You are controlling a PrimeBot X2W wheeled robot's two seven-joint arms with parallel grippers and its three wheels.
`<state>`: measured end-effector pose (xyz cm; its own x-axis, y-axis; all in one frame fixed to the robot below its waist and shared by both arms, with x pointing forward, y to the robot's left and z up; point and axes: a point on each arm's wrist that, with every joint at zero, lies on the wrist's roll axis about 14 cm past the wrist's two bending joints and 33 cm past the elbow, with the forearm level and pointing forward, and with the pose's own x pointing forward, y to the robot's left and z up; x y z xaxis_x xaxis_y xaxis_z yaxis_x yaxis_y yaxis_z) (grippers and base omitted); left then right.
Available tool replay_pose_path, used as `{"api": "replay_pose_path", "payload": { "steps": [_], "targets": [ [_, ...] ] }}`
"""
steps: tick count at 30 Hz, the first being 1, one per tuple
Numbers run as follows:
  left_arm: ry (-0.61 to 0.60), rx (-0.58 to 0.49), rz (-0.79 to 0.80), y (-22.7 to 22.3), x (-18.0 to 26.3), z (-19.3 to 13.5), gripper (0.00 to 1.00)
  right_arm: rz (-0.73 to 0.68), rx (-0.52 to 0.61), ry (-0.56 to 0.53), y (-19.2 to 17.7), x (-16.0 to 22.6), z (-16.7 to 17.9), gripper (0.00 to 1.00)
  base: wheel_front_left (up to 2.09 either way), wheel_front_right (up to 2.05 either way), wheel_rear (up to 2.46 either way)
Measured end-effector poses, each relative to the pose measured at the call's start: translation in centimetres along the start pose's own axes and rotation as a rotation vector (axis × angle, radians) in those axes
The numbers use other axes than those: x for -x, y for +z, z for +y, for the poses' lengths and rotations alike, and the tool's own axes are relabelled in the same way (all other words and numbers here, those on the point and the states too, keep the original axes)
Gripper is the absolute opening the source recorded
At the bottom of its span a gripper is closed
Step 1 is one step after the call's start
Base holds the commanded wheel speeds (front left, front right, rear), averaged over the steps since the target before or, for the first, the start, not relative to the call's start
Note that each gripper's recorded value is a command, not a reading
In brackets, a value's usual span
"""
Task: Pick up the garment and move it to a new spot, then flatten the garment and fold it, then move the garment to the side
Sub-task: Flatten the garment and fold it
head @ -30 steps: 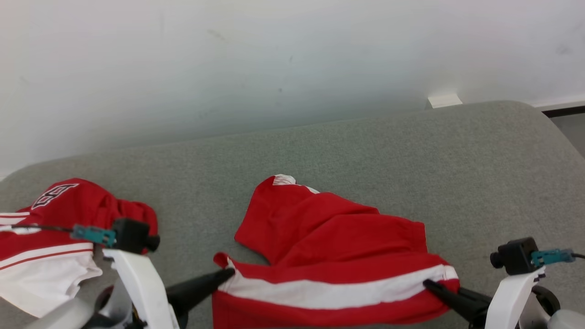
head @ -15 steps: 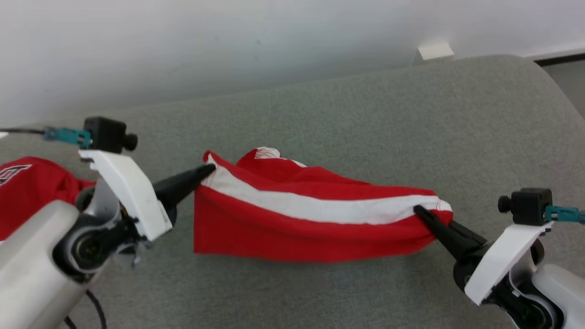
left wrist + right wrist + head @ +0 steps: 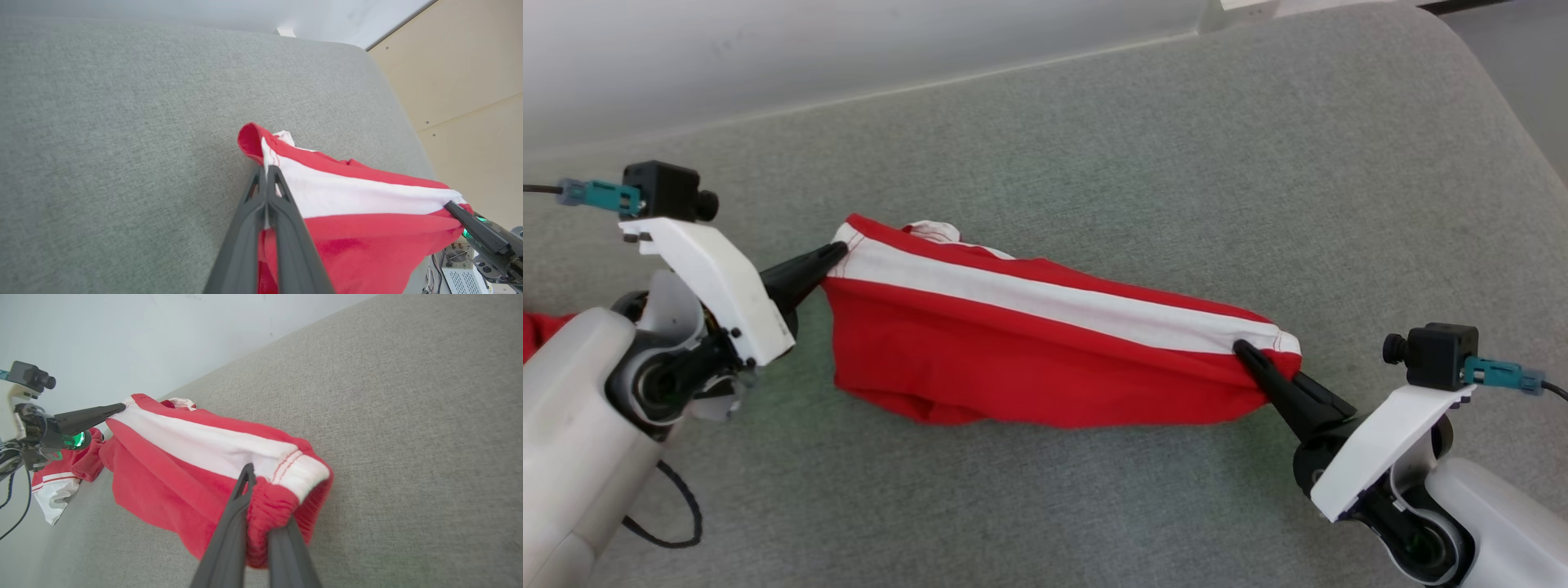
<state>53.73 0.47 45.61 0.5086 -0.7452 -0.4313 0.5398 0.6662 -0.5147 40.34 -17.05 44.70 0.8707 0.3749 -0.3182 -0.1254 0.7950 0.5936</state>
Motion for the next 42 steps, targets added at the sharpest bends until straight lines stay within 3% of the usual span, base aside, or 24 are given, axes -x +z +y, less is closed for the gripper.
{"api": "replay_pose_path", "payload": {
  "steps": [9,10,11,12,13,14,26,36,39,42],
  "targets": [
    [0.022,0.025,0.087,-2.3,-1.9,1.3,0.00,-0.008,-0.008,-0.032,-0.6,-0.6,-0.6,0.00,0.00,0.00,0.00],
    [0.024,0.028,0.097,-2.5,-1.9,1.3,0.00,-0.002,-0.008,-0.034,-0.8,-0.7,-0.6,0.06,0.00,0.00,0.00],
    [0.026,0.032,0.104,-2.8,-2.0,1.3,0.00,0.008,-0.008,-0.038,-1.0,-0.8,-0.7,0.41,0.00,0.00,0.00],
    [0.028,0.032,0.107,-2.9,-2.0,1.3,0.09,0.010,-0.005,-0.042,-1.0,-0.8,-0.8,0.67,0.00,0.00,0.00],
    [0.030,0.032,0.107,-2.9,-2.0,1.3,0.42,0.015,-0.004,-0.044,-1.1,-0.9,-0.8,1.00,0.00,0.00,0.00],
    [0.029,0.032,0.105,-2.8,-1.9,1.2,1.00,0.020,-0.004,-0.045,-1.2,-1.0,-0.8,1.00,0.00,0.00,0.00],
    [-0.019,-0.023,0.027,-0.6,0.6,-2.9,1.00,-0.056,0.030,-0.050,0.9,1.2,-0.6,1.00,0.00,0.00,0.00],
    [-0.004,-0.177,-0.220,2.9,5.4,-5.4,1.00,-0.264,0.054,-0.097,4.2,4.9,-1.9,1.00,0.00,0.00,0.00],
    [0.004,-0.167,-0.263,2.8,6.6,-5.5,1.00,-0.312,0.037,-0.121,4.6,5.7,-2.7,1.00,0.00,0.00,0.00],
    [0.011,-0.132,-0.199,0.6,7.0,-5.4,1.00,-0.332,0.018,-0.123,4.3,5.8,-2.7,1.00,0.00,0.00,0.00]
  ]
}}
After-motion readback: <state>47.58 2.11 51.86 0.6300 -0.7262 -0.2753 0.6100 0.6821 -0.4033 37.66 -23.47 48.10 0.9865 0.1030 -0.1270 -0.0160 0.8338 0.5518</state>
